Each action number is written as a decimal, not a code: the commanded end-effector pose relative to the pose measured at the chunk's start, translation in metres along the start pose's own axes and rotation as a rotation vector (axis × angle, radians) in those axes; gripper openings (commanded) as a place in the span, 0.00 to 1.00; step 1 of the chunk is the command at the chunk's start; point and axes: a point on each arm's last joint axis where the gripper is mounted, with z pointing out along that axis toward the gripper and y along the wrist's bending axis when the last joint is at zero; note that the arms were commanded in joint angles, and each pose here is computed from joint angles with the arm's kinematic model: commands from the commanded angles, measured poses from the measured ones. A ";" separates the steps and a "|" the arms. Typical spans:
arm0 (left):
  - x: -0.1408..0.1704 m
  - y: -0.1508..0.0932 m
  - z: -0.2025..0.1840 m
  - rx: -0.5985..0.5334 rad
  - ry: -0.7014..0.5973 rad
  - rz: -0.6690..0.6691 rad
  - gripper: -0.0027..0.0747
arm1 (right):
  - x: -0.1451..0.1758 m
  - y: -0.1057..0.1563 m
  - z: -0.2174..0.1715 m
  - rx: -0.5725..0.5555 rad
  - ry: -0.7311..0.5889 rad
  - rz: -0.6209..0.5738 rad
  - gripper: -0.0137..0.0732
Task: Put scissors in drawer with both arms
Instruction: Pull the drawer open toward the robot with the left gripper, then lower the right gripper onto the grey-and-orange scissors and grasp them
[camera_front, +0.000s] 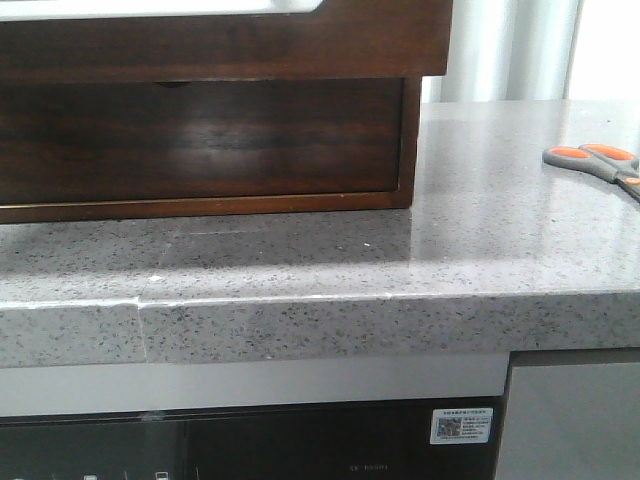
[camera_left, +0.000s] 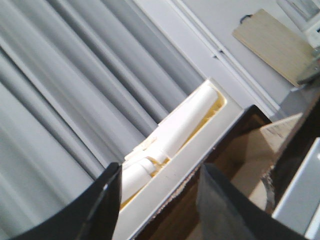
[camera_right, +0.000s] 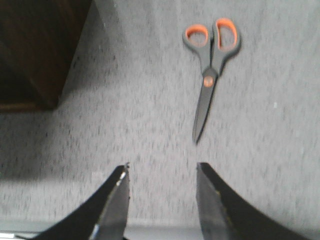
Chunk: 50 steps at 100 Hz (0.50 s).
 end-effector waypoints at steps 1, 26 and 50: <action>-0.014 0.012 -0.002 -0.081 -0.077 -0.091 0.43 | -0.034 0.001 0.004 0.011 -0.075 -0.028 0.45; -0.018 0.021 -0.014 -0.186 -0.051 -0.195 0.43 | -0.078 0.003 0.056 0.009 0.185 -0.026 0.46; -0.017 0.022 -0.017 -0.201 -0.017 -0.209 0.43 | -0.109 -0.004 0.106 0.072 0.320 -0.112 0.46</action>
